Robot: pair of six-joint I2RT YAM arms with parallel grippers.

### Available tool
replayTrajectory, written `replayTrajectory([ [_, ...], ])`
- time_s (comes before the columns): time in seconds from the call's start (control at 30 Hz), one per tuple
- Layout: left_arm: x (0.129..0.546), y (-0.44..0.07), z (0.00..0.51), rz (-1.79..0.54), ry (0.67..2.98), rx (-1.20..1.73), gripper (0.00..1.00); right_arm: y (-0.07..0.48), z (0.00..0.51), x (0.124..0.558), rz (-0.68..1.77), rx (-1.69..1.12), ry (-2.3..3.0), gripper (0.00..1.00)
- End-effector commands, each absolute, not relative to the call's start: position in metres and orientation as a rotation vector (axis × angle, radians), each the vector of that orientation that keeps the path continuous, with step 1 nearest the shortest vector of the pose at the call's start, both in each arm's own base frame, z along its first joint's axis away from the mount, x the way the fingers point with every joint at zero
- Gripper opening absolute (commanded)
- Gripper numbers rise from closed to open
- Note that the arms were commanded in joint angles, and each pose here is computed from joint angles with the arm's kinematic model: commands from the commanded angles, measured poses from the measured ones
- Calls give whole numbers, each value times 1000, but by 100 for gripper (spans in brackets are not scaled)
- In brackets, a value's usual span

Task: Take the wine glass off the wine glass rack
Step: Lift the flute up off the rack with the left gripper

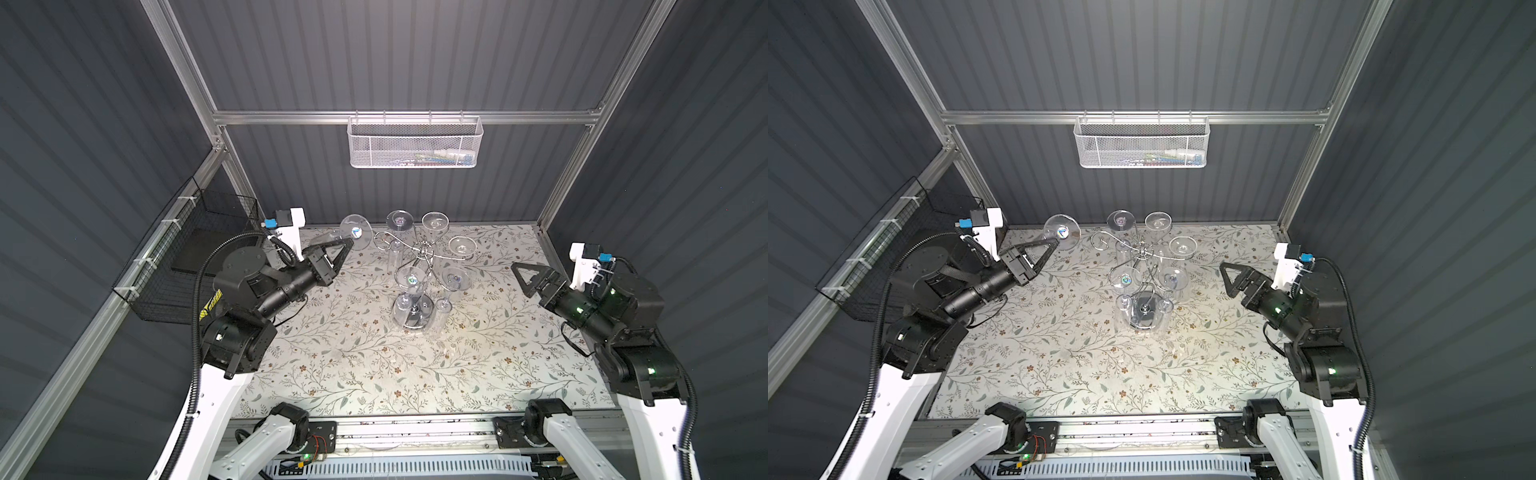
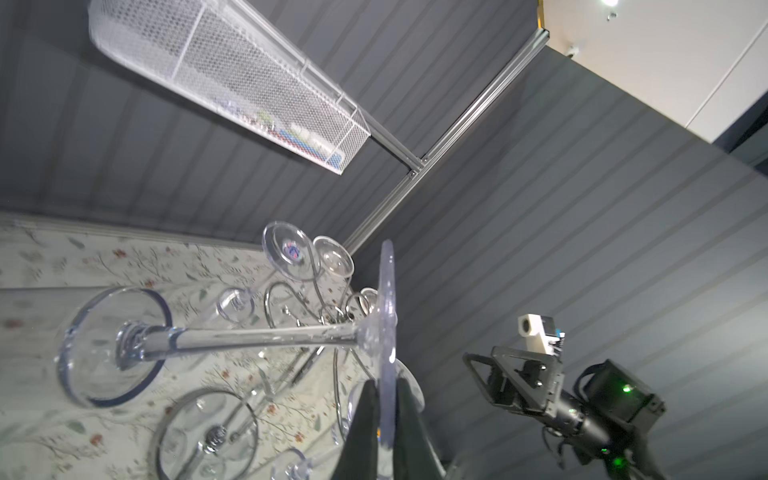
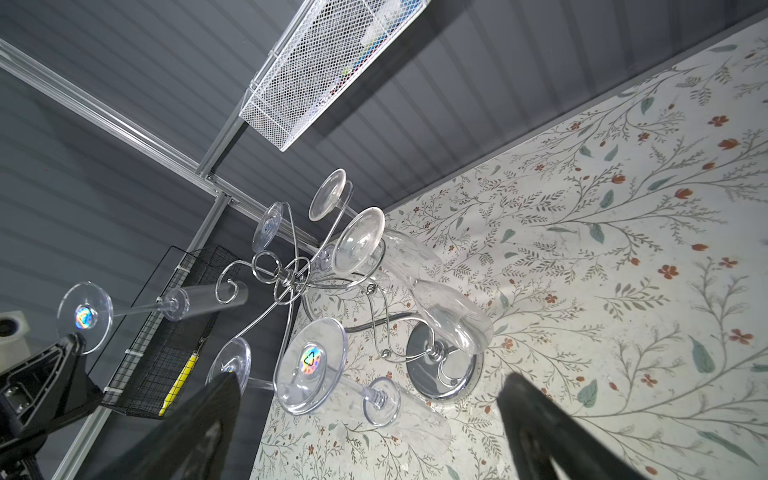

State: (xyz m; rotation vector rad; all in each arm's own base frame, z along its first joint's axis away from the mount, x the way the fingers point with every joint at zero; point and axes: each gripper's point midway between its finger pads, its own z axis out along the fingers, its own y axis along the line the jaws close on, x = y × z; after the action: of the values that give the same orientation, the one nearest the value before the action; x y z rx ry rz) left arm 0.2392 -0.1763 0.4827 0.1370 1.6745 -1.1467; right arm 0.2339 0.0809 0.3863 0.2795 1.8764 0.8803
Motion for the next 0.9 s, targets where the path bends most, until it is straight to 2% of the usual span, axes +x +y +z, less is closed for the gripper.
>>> replayTrajectory([
  [0.0,234,-178,518,-970,1537,370,0,82,414,229,864,207,1805,99],
  [0.4,231,-217,568,-865,1241,784,0,75,471,218,780,139,1688,99],
  [0.87,239,-299,535,-502,1074,1112,0,92,518,228,916,67,1594,99],
])
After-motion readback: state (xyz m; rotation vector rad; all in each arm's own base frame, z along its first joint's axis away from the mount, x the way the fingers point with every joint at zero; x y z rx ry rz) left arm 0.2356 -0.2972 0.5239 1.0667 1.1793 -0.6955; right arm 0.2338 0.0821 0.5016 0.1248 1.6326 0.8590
